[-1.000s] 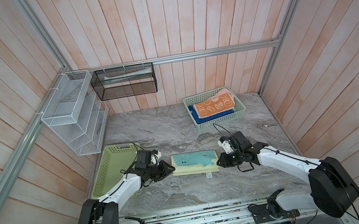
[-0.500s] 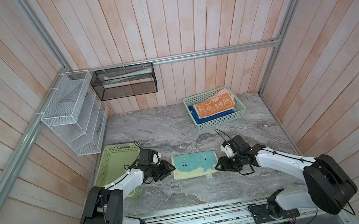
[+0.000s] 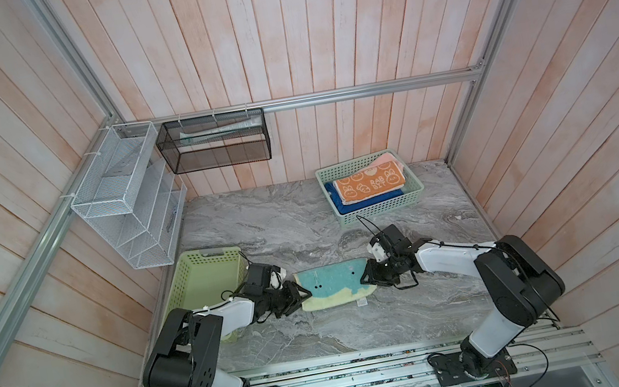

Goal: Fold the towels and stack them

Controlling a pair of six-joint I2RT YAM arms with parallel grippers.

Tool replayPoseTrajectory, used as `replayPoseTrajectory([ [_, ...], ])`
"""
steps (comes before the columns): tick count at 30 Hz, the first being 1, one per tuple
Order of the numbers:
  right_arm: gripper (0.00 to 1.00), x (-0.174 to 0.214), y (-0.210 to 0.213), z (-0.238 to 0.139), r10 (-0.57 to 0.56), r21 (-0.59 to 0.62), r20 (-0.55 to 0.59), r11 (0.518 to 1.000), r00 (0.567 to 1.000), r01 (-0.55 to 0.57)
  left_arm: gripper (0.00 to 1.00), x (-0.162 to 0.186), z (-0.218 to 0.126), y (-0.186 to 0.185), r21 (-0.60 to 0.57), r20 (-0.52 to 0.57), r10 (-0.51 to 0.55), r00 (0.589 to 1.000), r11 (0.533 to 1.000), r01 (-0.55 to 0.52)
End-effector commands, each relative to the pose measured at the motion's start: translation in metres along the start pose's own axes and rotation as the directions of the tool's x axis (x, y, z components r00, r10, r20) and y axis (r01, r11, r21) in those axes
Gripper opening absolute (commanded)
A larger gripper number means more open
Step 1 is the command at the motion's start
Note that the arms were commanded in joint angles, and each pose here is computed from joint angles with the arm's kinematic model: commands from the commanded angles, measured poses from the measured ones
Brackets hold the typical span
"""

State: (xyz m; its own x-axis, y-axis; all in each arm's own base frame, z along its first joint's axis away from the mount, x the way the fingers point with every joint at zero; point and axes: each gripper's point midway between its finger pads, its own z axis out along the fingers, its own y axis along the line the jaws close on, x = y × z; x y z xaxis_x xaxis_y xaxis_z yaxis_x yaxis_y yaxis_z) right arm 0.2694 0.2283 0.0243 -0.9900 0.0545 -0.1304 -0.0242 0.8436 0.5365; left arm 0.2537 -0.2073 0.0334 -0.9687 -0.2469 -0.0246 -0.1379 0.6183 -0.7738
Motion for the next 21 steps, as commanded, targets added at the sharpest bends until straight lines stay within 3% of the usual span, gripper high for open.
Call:
replayPoseTrajectory([
  [1, 0.14, -0.01, 0.001, 0.011, -0.047, 0.014, -0.001, 0.999, 0.999, 0.047, 0.44, 0.005, -0.002, -0.003, 0.025, 0.002, -0.002, 1.0, 1.0, 0.002],
  [5, 0.0, -0.031, 0.02, 0.007, -0.141, 0.037, 0.018, 0.989, 0.99, 0.14, 0.45, 0.002, -0.009, -0.004, -0.001, 0.031, 0.023, 0.999, 1.0, -0.023],
  [10, 0.0, -0.083, 0.064, -0.021, -0.303, 0.09, 0.096, 0.951, 0.948, 0.295, 0.45, -0.015, -0.018, -0.008, -0.05, 0.085, 0.064, 0.994, 0.997, -0.06],
  [16, 0.0, -0.158, 0.119, -0.063, -0.493, 0.188, 0.205, 0.868, 0.846, 0.46, 0.46, -0.036, -0.025, -0.018, -0.065, 0.134, 0.105, 0.985, 0.993, -0.097],
  [21, 0.0, -0.244, 0.135, -0.106, -0.558, 0.285, 0.33, 0.828, 0.761, 0.483, 0.47, -0.049, -0.023, -0.02, -0.071, 0.135, 0.106, 0.985, 0.993, -0.097],
])
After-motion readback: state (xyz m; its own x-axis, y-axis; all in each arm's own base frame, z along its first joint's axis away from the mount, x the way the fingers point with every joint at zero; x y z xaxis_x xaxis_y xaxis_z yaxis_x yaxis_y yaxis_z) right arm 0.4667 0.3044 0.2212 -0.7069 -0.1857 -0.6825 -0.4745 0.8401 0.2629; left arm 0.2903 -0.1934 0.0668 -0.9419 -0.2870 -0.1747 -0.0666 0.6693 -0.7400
